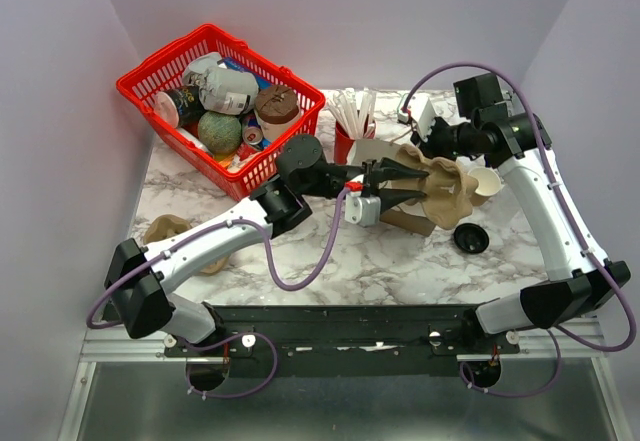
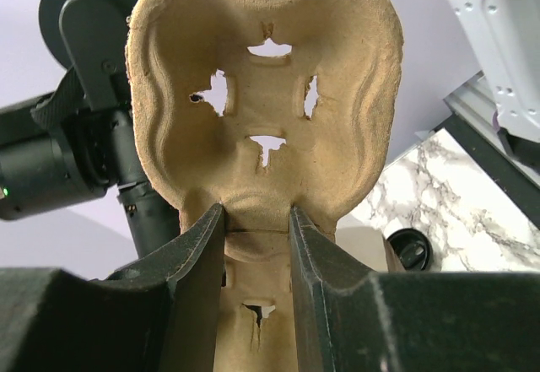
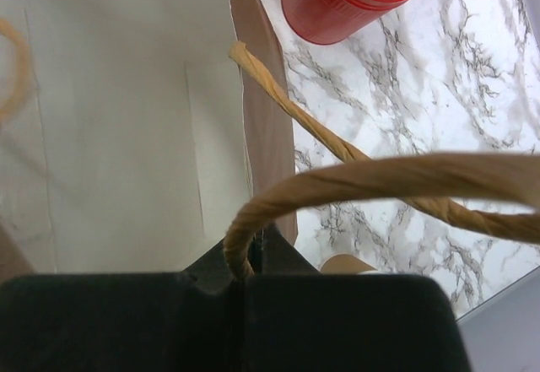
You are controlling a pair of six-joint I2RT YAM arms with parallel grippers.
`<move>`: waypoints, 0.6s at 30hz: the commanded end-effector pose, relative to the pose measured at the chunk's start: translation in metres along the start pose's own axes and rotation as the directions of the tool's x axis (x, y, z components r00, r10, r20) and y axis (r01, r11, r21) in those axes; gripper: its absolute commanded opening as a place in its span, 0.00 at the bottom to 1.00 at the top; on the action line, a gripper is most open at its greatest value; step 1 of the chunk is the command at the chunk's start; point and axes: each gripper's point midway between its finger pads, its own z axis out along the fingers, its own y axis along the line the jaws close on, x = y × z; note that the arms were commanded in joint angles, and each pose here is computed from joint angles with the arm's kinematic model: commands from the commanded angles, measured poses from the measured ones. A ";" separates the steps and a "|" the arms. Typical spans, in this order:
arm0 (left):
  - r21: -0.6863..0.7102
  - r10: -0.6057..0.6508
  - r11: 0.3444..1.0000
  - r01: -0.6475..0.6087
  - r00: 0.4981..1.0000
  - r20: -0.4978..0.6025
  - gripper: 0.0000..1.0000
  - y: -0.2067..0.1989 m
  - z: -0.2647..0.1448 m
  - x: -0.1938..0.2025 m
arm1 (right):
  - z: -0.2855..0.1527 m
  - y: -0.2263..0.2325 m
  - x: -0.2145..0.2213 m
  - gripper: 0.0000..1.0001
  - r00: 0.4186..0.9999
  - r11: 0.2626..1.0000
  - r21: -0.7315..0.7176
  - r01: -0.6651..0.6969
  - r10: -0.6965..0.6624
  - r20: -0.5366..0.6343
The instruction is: Pack the takeout coffee
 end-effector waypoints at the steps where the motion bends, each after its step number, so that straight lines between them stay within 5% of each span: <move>1: 0.037 0.022 0.999 -0.023 0.999 0.033 0.00 0.000 0.008 -0.009 | -0.006 0.007 -0.009 0.01 0.999 1.000 -0.009 0.008 -0.008 0.042; 18: 0.122 0.017 0.993 0.009 0.977 -0.214 0.00 -0.013 -0.019 0.058 | -0.016 0.020 -0.001 0.00 0.999 0.999 -0.029 0.039 -0.038 0.033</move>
